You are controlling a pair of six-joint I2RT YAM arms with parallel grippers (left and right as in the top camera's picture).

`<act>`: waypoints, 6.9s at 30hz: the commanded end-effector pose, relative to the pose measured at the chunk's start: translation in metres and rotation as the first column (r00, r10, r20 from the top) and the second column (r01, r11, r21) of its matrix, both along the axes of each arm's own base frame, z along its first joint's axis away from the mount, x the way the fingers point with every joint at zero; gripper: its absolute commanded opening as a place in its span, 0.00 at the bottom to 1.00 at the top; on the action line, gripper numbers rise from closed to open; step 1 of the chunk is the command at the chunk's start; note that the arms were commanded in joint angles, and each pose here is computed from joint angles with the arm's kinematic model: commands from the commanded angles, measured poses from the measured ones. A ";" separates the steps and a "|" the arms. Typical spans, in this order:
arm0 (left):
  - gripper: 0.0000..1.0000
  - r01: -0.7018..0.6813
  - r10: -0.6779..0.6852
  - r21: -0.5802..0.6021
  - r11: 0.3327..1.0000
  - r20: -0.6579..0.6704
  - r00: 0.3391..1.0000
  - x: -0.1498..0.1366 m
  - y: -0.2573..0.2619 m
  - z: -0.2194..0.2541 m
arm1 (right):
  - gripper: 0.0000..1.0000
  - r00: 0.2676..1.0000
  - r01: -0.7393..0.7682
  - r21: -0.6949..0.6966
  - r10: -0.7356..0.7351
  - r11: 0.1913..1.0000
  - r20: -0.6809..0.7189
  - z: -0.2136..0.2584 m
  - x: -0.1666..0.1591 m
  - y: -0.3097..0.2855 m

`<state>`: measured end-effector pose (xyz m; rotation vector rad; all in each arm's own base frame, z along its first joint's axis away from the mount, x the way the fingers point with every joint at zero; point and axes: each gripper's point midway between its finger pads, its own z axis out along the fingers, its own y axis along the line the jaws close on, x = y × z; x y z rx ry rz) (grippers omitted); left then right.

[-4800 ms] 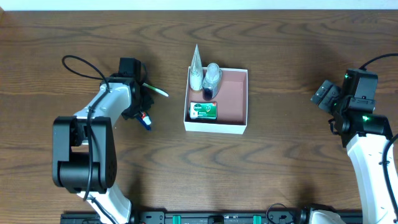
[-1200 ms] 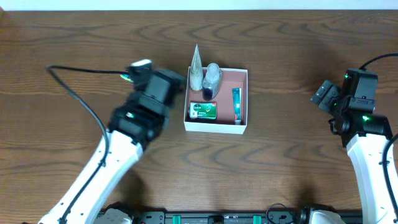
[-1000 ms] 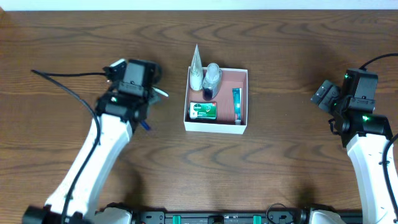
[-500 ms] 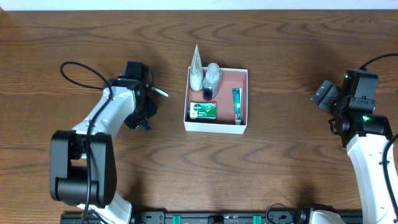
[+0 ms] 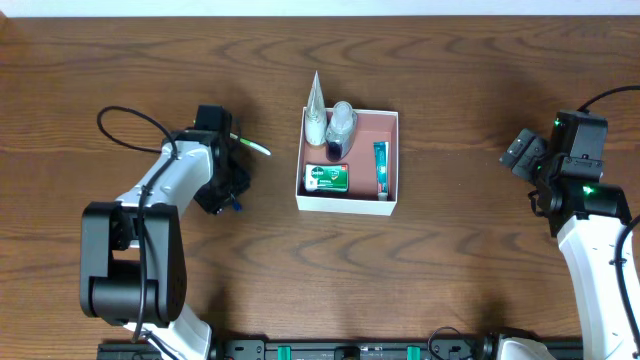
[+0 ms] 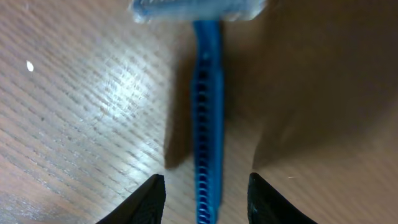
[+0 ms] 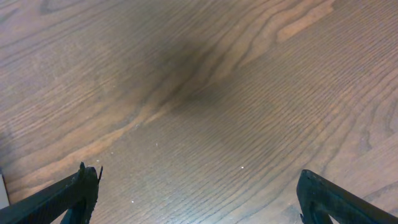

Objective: Pack container
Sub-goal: 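Move the left gripper back over the blue razor, then grasp the blue razor by its handle with the left gripper, then carry the blue razor with the left gripper into the box, then release the razor in the box and lift the left gripper, then move the left gripper over the green toothbrush and align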

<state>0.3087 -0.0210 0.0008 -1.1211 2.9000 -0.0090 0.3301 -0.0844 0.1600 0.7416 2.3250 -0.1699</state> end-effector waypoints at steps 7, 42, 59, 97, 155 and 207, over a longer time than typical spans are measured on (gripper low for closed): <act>0.43 0.003 -0.003 0.003 1.000 -0.022 1.000 -0.009 0.003 -0.011 | 0.99 1.000 0.017 0.004 -0.017 1.000 0.004 0.001 0.000 -0.002; 0.06 0.326 -0.289 -0.005 0.945 0.455 0.842 0.035 -0.026 0.156 | 0.99 1.000 0.016 0.004 -0.016 1.000 0.004 0.001 0.000 -0.002; 0.06 0.688 -0.580 0.270 0.673 0.770 0.266 -0.006 -0.173 0.283 | 0.99 1.000 0.017 0.004 -0.017 1.000 0.004 0.001 0.000 -0.002; 0.17 0.805 -0.777 0.307 0.507 0.567 0.273 0.029 -0.305 0.100 | 0.99 1.000 0.017 0.004 -0.017 1.000 0.004 0.001 0.000 -0.002; 0.57 -0.082 -0.014 0.142 0.987 0.573 0.820 0.135 -0.030 0.088 | 0.99 1.000 0.016 0.004 -0.016 1.000 0.004 0.001 0.000 -0.002; 0.56 0.071 -0.098 0.146 0.987 0.191 0.977 0.080 -0.016 -0.016 | 0.99 1.000 0.016 0.004 -0.016 1.000 0.004 0.001 0.000 -0.002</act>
